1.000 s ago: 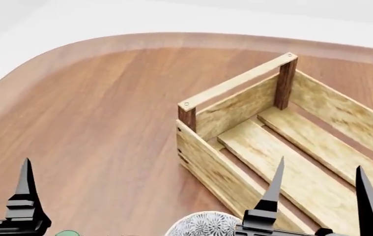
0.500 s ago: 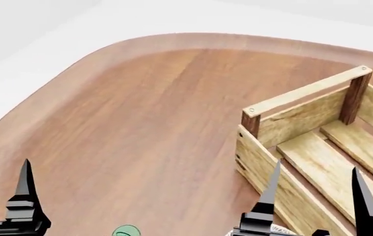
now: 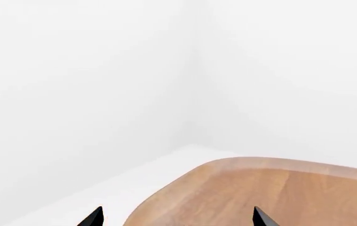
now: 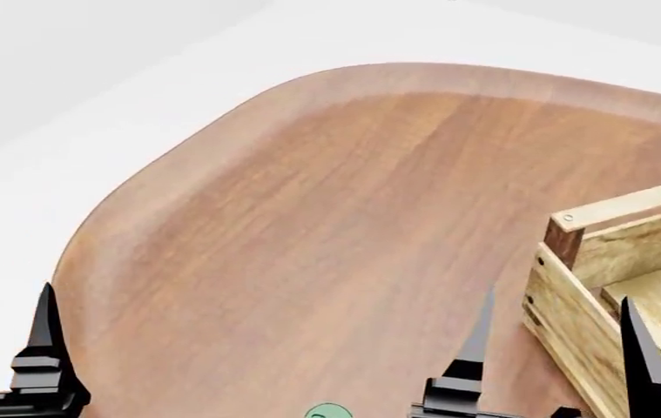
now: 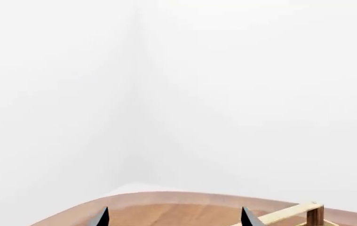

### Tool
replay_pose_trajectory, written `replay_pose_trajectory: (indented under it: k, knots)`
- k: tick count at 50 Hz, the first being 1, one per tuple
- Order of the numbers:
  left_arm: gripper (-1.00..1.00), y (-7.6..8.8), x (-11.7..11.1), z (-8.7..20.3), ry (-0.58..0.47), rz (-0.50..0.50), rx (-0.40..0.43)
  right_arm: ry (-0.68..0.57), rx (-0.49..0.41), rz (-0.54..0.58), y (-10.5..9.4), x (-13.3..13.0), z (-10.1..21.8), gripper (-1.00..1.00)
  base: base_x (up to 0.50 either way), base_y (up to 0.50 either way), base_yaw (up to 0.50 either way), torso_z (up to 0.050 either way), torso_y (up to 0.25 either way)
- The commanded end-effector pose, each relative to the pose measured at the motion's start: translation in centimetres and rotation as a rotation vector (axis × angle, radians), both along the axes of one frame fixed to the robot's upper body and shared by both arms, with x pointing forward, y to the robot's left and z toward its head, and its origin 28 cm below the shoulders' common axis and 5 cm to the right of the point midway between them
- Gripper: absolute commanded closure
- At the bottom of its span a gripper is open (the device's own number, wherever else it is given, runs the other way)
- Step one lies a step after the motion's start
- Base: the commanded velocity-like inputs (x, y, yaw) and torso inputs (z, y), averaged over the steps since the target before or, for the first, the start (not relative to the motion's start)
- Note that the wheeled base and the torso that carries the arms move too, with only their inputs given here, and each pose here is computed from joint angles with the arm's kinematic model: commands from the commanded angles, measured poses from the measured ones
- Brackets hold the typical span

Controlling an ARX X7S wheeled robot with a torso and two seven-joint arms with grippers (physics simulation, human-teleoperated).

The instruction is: Pick up the salad dressing and put it in the tray.

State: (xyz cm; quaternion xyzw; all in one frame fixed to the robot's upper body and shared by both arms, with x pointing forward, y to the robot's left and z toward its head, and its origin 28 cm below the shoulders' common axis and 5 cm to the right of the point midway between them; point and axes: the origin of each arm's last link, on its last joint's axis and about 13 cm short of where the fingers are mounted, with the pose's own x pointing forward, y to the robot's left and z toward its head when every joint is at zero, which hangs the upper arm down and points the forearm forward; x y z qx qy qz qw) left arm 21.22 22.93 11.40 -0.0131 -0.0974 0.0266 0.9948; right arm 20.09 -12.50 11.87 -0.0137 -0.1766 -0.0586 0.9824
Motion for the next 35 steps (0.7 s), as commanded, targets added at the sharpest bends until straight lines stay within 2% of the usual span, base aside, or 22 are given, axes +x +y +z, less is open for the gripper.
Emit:
replay_pose_trajectory:
  k: [1, 4, 9, 12, 21, 25, 29, 35]
  knots:
    - [-1.00, 0.0, 0.0, 0.0, 0.003, -0.002, -0.001, 0.010, 0.002, -0.012, 0.0, 0.2, -0.1, -1.00, -0.10, 0.17, 0.00, 0.000, 0.000]
    - [-1.00, 0.0, 0.0, 0.0, 0.005, -0.002, -0.001, 0.043, -0.002, 0.044, 0.1, 0.2, -0.2, -1.00, 0.00, 0.00, 0.00, 0.000, 0.000]
    - [-1.00, 0.1, 0.1, 0.0, 0.007, -0.002, -0.004, 0.164, -0.077, 0.104, 0.0, 0.1, -0.7, -1.00, 0.00, 0.00, 0.00, 0.000, 0.000]
    - [-1.00, 0.1, 0.1, 0.0, 0.007, -0.001, -0.004, 0.152, -0.074, 0.124, -0.3, -0.3, -0.4, -1.00, 0.00, 0.00, 0.00, 0.000, 0.000]
    - [-1.00, 0.1, 0.1, 0.1, 0.007, -0.004, -0.004, 0.274, -0.140, 0.286, -1.1, -1.1, -0.5, -1.00, 0.00, 0.00, 0.00, 0.000, 0.000]
    - [-1.00, 0.1, 0.1, 0.1, 0.007, -0.005, -0.002, 0.307, -0.162, 0.355, -1.0, -1.7, -0.5, -1.00, 0.00, 0.00, 0.00, 0.000, 0.000]
    - [-1.00, 0.1, 0.1, 0.2, 0.007, -0.004, -0.003, 0.305, -0.146, 0.410, -1.0, -2.0, -0.4, -1.00, 0.00, 0.00, 0.00, 0.000, 0.000]
    - [-1.00, 0.1, 0.1, 0.1, 0.008, -0.004, -0.003, 0.317, -0.165, 0.453, -0.9, -2.6, -0.4, -1.00, 0.00, 0.00, 0.00, 0.000, 0.000]
